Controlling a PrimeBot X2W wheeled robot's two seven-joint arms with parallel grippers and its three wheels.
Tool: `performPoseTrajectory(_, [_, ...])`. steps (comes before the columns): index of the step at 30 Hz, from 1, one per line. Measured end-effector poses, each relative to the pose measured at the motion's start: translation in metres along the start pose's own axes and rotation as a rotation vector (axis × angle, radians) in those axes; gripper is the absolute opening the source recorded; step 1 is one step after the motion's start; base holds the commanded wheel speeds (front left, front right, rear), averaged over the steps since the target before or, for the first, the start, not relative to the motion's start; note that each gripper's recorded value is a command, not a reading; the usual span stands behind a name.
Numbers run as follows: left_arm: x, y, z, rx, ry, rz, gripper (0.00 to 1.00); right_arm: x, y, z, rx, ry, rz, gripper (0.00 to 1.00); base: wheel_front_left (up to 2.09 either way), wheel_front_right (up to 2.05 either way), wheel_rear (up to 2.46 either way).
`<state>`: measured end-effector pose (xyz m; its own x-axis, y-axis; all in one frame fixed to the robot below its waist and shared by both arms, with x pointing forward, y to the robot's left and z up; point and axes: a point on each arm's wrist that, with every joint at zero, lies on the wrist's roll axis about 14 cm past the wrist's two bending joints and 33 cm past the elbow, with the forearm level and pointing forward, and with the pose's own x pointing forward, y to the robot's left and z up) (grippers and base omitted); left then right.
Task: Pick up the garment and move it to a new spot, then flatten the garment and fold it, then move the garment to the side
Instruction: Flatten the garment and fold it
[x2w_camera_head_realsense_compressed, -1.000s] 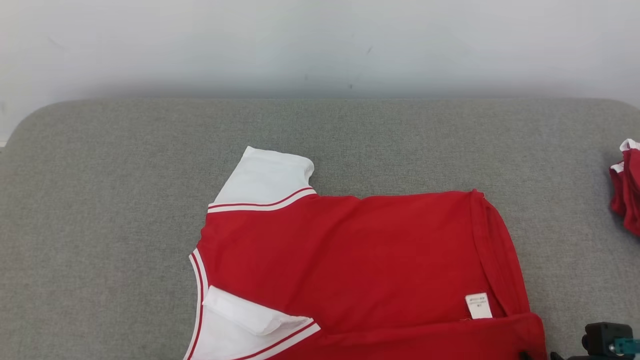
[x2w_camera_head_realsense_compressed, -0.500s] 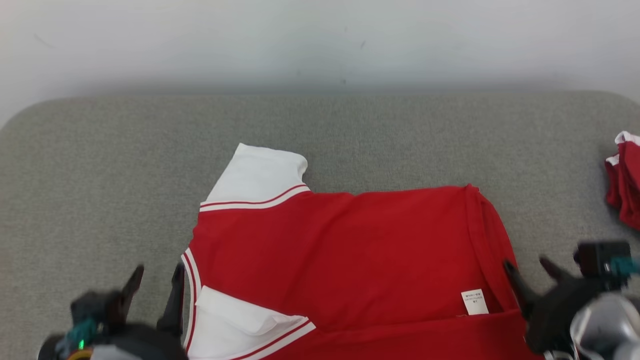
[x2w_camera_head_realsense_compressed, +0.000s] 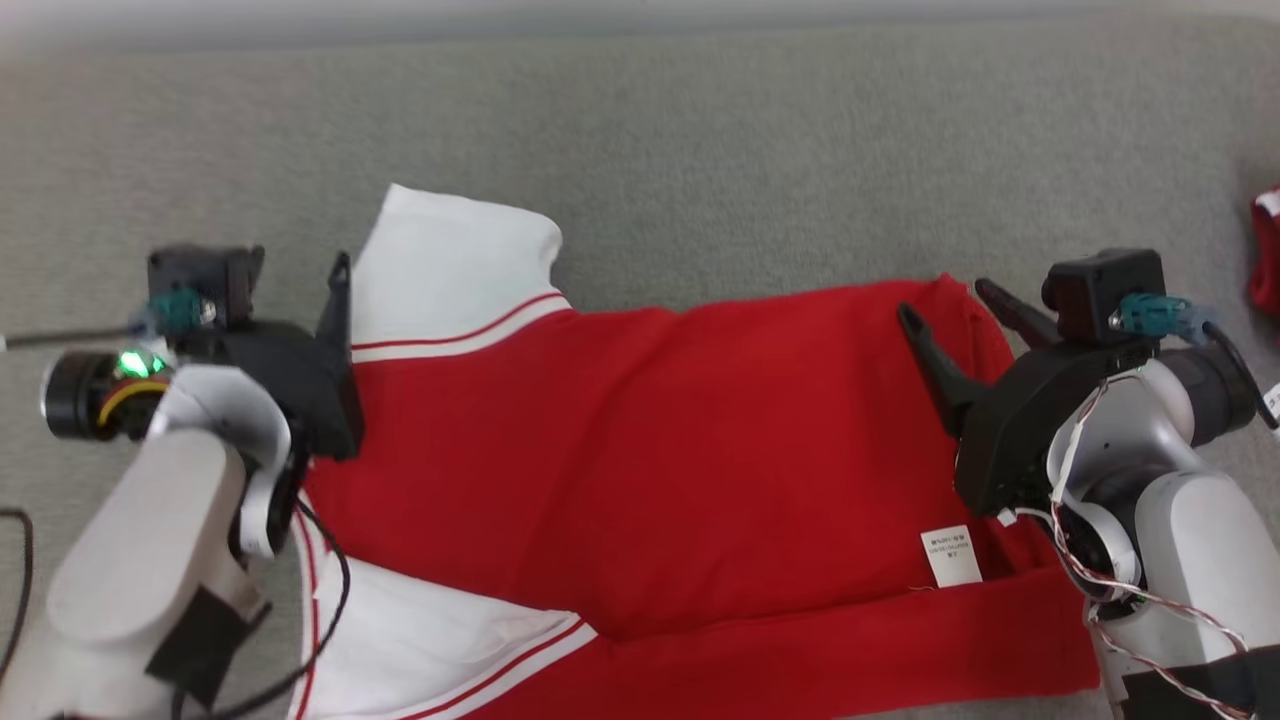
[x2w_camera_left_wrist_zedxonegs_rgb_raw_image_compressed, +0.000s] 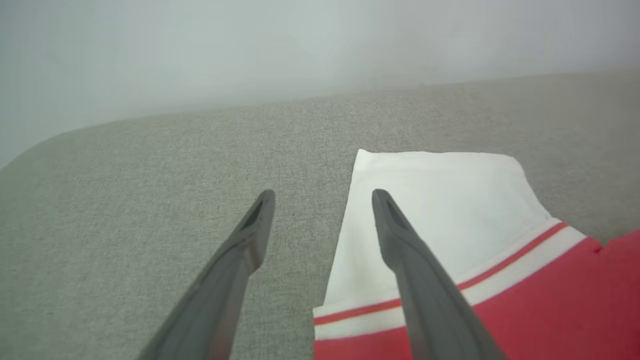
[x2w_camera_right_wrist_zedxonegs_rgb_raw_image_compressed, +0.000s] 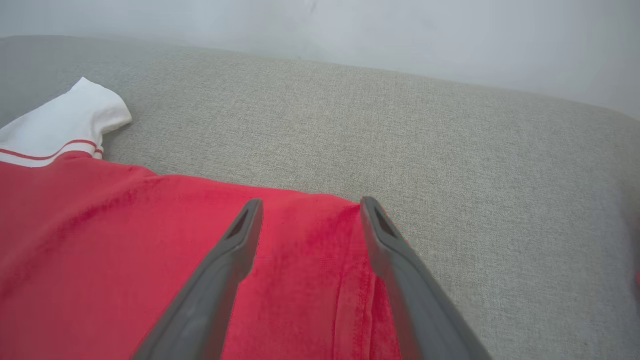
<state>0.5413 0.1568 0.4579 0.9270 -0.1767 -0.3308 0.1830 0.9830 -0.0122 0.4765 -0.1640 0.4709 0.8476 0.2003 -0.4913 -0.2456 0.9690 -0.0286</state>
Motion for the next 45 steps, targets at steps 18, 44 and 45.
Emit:
performPoseTrajectory(18, [0.083,-0.003,-0.042,0.088,0.201,-0.005,1.0,0.008,-0.043,-0.056,0.033,0.115,-0.098,1.0,0.0,0.0,0.0])
performPoseTrajectory(44, [0.096,-0.031,-0.052,0.098,0.282,-0.11,0.0,0.001,-0.042,-0.062,0.017,0.143,-0.098,1.0,0.0,0.0,0.0])
performPoseTrajectory(45, [0.097,-0.032,-0.052,0.098,0.285,-0.111,0.0,0.001,-0.042,-0.062,0.015,0.144,-0.1,1.0,0.0,0.0,0.0])
